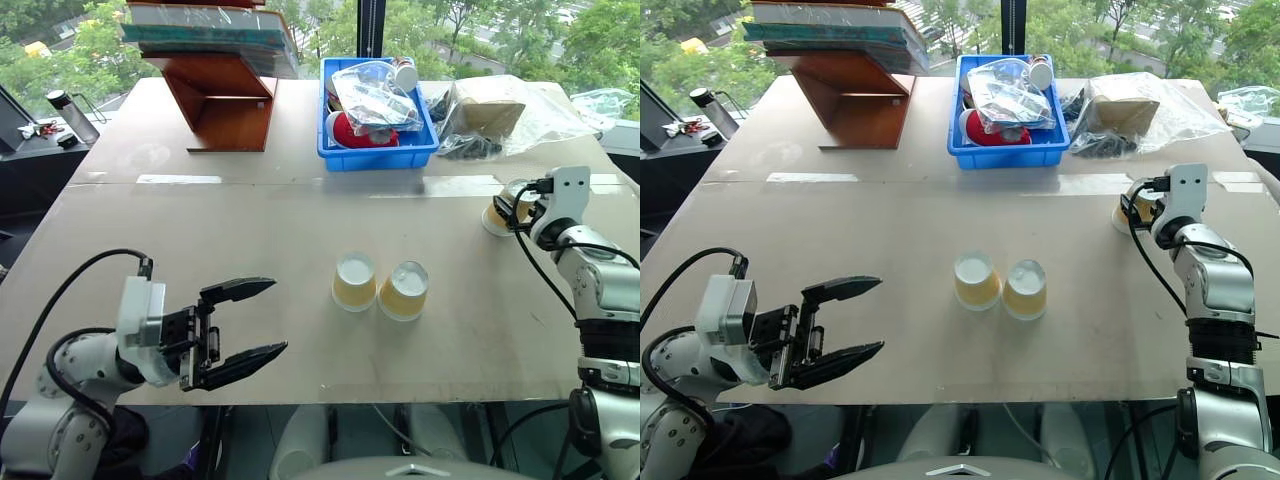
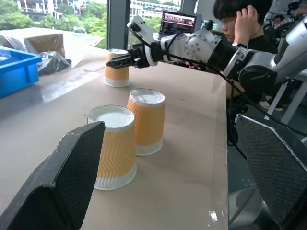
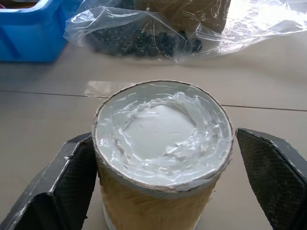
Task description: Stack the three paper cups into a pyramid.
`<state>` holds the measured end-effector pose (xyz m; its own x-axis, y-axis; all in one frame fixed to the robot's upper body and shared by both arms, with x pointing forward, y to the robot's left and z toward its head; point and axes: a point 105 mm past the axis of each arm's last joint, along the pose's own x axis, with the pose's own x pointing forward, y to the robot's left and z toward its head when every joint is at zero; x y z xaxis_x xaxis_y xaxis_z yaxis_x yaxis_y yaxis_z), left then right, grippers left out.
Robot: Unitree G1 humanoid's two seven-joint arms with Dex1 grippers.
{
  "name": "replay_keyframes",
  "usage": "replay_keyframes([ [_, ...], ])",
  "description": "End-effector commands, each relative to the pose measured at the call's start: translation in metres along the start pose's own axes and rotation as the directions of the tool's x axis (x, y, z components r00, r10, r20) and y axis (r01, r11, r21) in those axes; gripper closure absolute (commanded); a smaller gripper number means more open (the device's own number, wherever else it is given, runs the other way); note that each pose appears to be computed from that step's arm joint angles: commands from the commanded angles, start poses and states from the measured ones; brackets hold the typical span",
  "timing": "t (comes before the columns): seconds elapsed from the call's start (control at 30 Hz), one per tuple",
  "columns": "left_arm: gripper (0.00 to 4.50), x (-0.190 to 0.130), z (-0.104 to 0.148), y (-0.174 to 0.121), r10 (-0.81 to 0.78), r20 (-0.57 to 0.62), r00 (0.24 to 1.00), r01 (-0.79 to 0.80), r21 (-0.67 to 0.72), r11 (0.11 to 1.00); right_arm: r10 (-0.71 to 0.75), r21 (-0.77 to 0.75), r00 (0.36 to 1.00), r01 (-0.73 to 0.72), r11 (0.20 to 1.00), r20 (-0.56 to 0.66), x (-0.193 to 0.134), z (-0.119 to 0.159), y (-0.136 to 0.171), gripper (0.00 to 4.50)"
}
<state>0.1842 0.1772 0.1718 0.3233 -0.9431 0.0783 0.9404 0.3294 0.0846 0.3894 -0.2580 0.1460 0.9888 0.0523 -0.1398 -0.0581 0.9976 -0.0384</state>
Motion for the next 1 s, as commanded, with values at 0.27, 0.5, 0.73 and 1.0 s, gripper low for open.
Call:
replay_keyframes([
  [0.27, 0.0, -0.005, 0.003, 0.0, 0.021, 0.021, 1.0, -0.021, 0.013, 1.0, 0.364, -0.146, 0.912, -0.34, 0.929, 0.188, -0.028, 0.055, 0.048, 2.47],
  [0.5, 0.0, -0.007, -0.002, 0.001, 0.013, 0.009, 1.0, -0.013, -0.004, 1.0, 0.835, -0.248, 0.543, -0.799, 0.548, 0.094, -0.111, 0.065, 0.143, 2.47],
  [0.73, 0.0, -0.008, -0.004, 0.001, 0.005, 0.003, 1.0, -0.005, -0.013, 1.0, 0.918, -0.288, 0.397, -0.878, 0.381, 0.004, -0.144, 0.06, 0.175, 2.47],
  [1.0, 0.0, -0.009, -0.007, 0.0, 0.003, 0.0, 1.0, -0.003, -0.015, 1.0, 0.916, -0.373, 0.396, -0.861, 0.346, -0.065, -0.141, 0.054, 0.19, 2.47],
])
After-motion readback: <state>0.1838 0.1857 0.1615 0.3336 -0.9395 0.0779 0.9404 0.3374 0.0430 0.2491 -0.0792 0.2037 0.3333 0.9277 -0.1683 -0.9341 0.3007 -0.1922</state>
